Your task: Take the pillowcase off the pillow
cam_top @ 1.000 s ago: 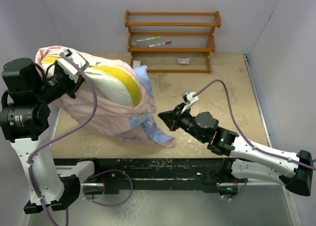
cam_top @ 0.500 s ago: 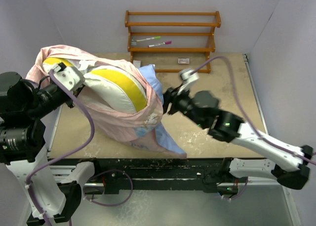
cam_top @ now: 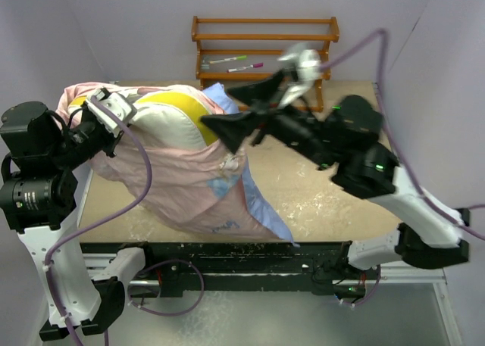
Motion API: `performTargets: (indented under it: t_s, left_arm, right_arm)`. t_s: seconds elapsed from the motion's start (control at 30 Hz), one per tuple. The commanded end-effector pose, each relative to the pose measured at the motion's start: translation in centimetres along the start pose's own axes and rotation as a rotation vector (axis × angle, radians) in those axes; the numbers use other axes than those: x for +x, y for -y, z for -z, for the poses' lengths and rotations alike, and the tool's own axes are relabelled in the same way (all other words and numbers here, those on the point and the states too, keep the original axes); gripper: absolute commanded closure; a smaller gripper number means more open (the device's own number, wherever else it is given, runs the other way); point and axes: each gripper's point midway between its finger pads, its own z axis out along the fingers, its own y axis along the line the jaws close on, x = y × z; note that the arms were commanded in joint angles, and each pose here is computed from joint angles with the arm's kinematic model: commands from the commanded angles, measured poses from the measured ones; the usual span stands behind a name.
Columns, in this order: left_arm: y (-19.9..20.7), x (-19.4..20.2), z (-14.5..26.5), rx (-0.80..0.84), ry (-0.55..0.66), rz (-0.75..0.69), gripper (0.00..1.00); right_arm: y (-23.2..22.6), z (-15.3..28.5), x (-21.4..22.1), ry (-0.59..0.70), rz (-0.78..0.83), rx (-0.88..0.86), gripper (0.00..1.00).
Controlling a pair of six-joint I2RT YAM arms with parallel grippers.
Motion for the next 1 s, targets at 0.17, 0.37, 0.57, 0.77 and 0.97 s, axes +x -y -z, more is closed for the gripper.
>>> performTargets:
  t_s: [0.17,0.37,0.57,0.77,0.97]
  left_arm:
    - [-2.0,-2.0,0.5,-0.081,0.056,-0.103,1.0]
    - [-0.1,-2.8,1.0,-0.01,0.097,-0.11,1.0]
    - [1.2,-2.8,1.2,0.047,0.105,-0.115,1.0]
    - [1.3,-3.2,1.1,0.061,0.115,-0.076,1.0]
    - [0.7,-3.0,1.1,0.038,0.092,-0.07,1.0]
  right_arm:
    - [-1.9,-5.8,8.8,-0.272,0.149,-0.111,0.08]
    - [-0.7,-5.6,7.6,-0.258,0.209,-0.059,0.09]
    - [1.6,-3.5,4.2,-0.189,0.263,0.012,0.0]
    - [1.7,-4.5,7.7,-0.295,0.283,-0.007,0.0]
    - [0.1,-5.6,10.7,-0.344,0.26,-0.103,0.13]
